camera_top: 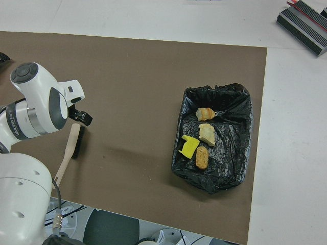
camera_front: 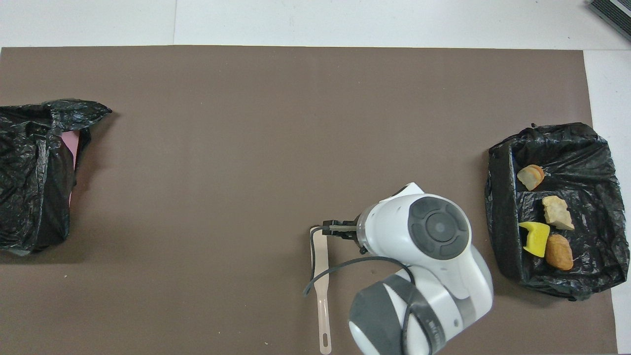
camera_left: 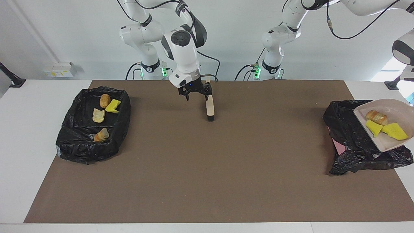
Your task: Sweep and dump trash in bin
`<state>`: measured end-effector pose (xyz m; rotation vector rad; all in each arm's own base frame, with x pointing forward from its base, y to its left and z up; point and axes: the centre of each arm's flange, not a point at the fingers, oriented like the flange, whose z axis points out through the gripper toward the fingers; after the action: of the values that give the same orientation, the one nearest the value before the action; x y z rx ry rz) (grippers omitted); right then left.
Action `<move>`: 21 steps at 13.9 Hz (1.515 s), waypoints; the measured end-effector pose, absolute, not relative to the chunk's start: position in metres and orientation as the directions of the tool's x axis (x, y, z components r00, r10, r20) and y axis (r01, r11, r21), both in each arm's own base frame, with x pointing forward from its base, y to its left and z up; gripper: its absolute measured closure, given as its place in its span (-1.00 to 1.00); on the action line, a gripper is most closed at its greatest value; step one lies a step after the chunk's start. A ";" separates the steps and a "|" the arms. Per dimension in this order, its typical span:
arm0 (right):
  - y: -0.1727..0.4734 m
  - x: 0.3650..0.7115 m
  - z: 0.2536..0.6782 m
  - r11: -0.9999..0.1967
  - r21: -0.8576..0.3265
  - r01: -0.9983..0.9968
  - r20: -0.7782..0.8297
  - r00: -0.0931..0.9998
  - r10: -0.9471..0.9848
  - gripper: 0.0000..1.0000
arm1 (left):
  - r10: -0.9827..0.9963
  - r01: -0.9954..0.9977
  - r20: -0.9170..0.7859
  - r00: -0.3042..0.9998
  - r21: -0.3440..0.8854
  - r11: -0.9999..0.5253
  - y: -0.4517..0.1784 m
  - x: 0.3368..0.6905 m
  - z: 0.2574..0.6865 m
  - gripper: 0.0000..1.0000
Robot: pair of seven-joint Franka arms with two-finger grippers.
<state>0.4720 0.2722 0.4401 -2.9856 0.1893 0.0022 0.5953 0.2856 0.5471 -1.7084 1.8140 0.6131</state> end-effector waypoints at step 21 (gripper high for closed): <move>0.015 0.495 0.672 -0.984 -0.011 -0.178 0.003 0.984 -0.178 -1.00 | -0.462 -0.990 -0.879 0.120 -0.142 0.014 0.212 0.564 0.572 0.36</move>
<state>0.4952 0.0146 0.6717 -3.1183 0.2792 -0.0062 0.5637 0.2116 0.5721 -1.5726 1.4615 0.8060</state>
